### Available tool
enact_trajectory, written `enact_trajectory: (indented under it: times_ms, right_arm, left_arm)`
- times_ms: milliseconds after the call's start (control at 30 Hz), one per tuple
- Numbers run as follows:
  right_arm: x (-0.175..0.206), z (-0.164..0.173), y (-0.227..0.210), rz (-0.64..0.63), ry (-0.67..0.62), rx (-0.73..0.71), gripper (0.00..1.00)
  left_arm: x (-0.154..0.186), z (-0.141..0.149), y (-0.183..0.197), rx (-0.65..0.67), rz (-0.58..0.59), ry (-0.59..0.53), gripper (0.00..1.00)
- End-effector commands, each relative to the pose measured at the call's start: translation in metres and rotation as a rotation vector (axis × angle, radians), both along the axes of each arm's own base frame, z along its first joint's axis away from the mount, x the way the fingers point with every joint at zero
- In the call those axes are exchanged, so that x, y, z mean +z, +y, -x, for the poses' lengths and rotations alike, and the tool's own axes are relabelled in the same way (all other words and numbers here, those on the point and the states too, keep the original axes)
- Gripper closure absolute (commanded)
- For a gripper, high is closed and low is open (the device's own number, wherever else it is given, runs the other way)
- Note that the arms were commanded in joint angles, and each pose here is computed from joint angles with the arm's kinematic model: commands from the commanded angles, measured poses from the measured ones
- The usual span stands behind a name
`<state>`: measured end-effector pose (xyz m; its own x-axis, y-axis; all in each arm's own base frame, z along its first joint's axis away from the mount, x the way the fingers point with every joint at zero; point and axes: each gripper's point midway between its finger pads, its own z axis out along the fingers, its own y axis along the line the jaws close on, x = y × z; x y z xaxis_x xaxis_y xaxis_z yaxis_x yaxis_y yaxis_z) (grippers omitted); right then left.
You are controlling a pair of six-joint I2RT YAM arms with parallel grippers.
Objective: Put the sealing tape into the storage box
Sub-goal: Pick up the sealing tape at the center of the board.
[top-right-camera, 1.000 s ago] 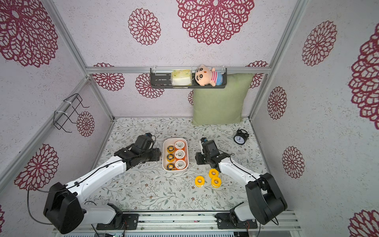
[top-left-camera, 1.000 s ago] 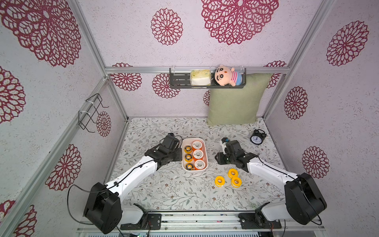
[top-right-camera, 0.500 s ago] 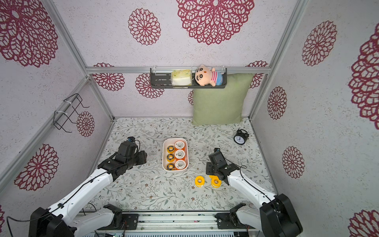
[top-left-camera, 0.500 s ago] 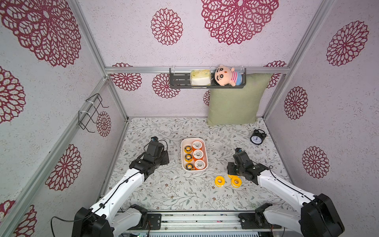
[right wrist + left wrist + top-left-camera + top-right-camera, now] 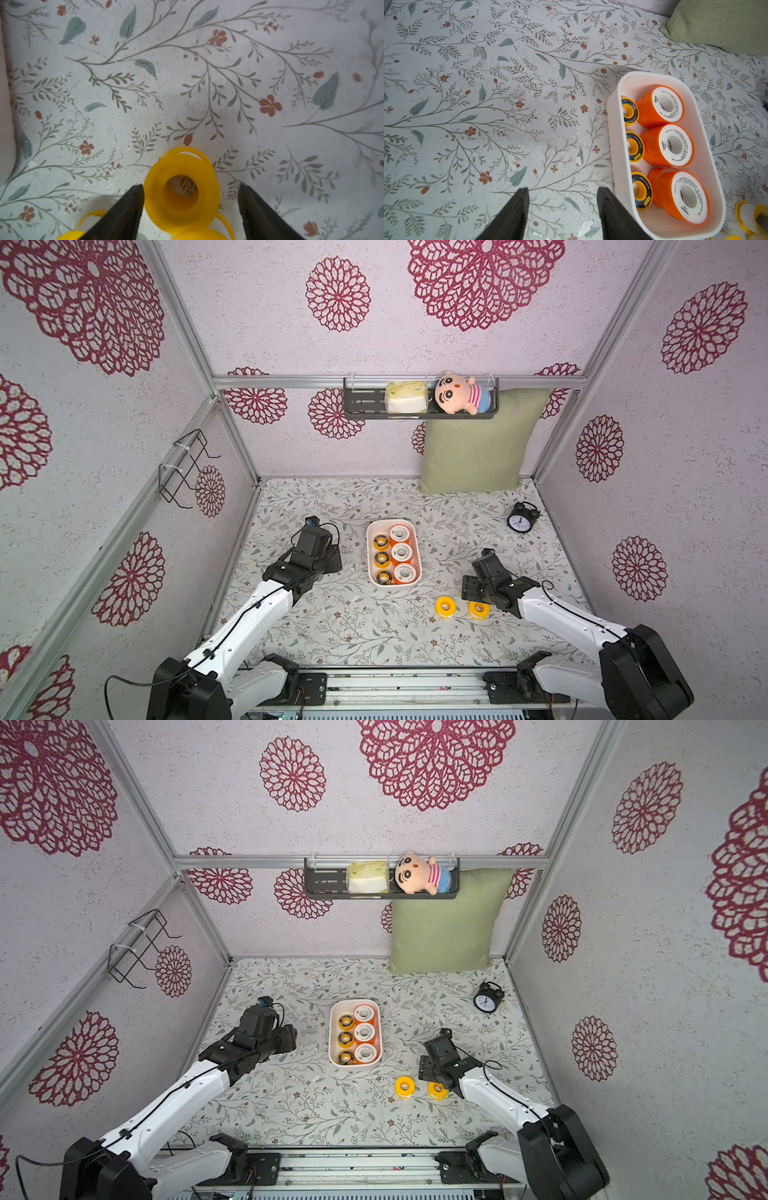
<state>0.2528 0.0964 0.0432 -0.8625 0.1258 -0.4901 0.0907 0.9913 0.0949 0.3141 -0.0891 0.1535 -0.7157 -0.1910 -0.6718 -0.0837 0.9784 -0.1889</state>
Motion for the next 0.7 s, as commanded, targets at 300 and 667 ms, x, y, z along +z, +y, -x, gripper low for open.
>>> enact_trajectory:
  times_ms: [300,667]
  right_arm:
    - [0.000,-0.013,0.010,0.005,-0.006,0.058,0.22]
    - [0.005,-0.015,0.019,-0.036,-0.024,0.092,0.18]
  left_arm:
    - [0.007,-0.011,0.003,0.002,0.009,-0.018,0.41]
    - [0.002,-0.013,-0.001,-0.015,0.015,0.003,0.41]
